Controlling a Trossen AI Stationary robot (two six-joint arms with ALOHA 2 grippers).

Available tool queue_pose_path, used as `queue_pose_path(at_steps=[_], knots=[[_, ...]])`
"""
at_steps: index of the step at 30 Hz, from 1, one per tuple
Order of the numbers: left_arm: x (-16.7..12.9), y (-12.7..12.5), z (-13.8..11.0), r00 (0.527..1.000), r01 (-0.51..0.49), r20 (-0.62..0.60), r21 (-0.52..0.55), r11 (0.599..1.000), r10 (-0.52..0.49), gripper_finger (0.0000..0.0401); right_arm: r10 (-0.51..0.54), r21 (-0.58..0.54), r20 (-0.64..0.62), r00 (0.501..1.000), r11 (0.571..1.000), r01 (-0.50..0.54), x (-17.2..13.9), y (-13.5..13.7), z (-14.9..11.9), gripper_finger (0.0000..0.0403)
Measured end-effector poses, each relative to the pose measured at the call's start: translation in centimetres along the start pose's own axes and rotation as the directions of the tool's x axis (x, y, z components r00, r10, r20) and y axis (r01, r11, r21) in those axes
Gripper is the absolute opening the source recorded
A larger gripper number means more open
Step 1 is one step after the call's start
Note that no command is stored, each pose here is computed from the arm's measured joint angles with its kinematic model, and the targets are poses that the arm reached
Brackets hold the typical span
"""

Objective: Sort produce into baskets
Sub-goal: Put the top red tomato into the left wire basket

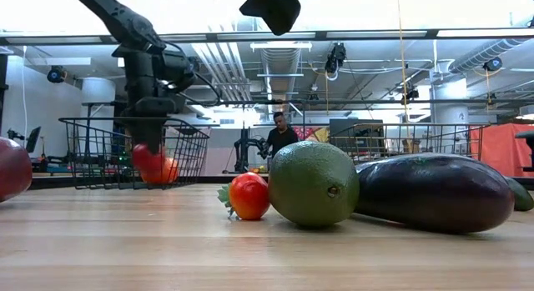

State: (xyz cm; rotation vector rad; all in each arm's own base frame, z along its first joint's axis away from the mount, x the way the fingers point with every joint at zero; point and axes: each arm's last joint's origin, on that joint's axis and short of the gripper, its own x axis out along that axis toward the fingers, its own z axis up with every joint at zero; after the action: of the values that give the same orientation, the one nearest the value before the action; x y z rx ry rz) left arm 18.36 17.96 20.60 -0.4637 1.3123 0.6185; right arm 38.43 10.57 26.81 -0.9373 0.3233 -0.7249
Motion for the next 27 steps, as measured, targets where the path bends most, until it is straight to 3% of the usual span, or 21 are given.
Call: queue_pose_path(at_steps=[27], knots=[[1.1,0.0,-0.6,1.000,-0.008,-0.001,-0.025,1.000,0.008,0.0325,0.002,0.000,0.003,1.000,1.000,-0.002,0.0,0.0,0.0,0.0311]])
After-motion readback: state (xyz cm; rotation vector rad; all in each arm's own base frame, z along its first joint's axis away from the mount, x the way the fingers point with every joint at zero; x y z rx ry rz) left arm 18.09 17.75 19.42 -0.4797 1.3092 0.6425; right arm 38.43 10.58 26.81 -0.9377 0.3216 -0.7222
